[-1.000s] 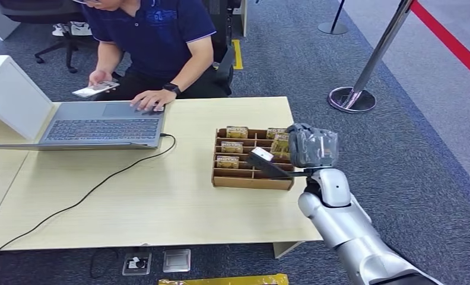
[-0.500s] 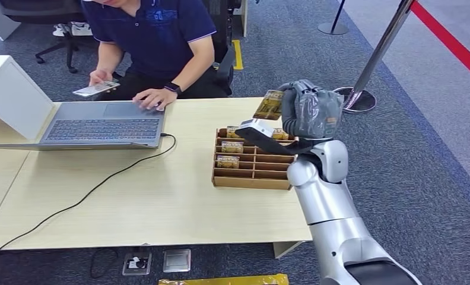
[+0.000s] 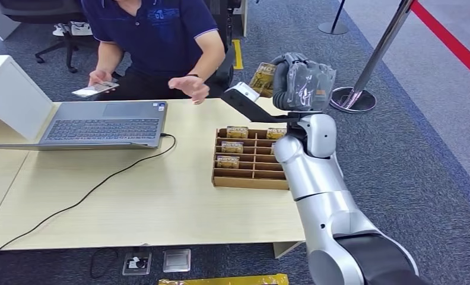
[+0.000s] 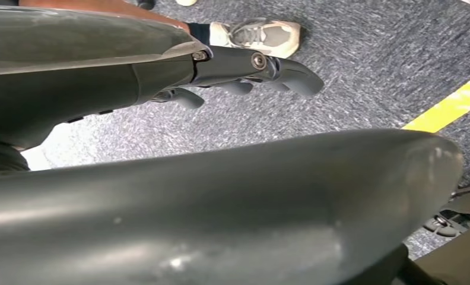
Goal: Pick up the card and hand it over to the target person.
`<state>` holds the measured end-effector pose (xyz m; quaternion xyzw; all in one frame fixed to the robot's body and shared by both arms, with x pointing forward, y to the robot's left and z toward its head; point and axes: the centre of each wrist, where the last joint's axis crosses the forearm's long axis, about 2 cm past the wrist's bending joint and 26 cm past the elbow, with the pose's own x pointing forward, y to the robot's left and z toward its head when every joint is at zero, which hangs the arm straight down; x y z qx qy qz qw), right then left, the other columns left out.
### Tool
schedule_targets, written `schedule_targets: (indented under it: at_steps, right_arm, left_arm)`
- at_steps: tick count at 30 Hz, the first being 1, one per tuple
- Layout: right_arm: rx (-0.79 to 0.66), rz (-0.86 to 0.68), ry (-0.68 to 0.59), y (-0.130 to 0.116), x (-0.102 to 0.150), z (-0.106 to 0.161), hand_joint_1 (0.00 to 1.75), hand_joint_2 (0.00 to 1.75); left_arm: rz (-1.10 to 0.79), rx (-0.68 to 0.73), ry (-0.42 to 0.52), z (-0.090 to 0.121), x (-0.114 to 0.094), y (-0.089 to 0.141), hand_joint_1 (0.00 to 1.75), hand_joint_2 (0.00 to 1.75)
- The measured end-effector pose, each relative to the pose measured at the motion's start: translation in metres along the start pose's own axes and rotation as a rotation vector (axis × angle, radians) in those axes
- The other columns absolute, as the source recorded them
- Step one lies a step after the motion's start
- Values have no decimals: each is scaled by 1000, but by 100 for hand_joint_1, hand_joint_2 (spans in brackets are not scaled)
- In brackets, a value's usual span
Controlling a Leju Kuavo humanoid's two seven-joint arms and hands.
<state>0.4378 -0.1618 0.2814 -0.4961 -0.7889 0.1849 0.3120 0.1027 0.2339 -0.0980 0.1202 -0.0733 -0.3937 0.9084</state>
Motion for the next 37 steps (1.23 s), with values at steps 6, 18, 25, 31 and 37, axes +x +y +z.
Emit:
schedule_targets:
  at_steps: [6,18,25,31,37]
  right_arm:
    - [44,27,19,7,-7,4,175,175]
    - [53,7,44,9,-9,9,132,175]
    - [75,-191,137,21,-13,14,0,175]
    - [-60,-453,183,15,-37,31,0,175]
    - [-186,-699,163,-54,-85,79,0,175]
  left_arm:
    - [-13,9,0,0,0,1,0,0]
    - [-28,13,5,0,2,1,0,0]
    - [1,3,17,0,-4,-2,0,0]
    - [35,-19,41,-1,-16,-10,0,0]
    - [81,-42,55,0,-34,-27,0,0]
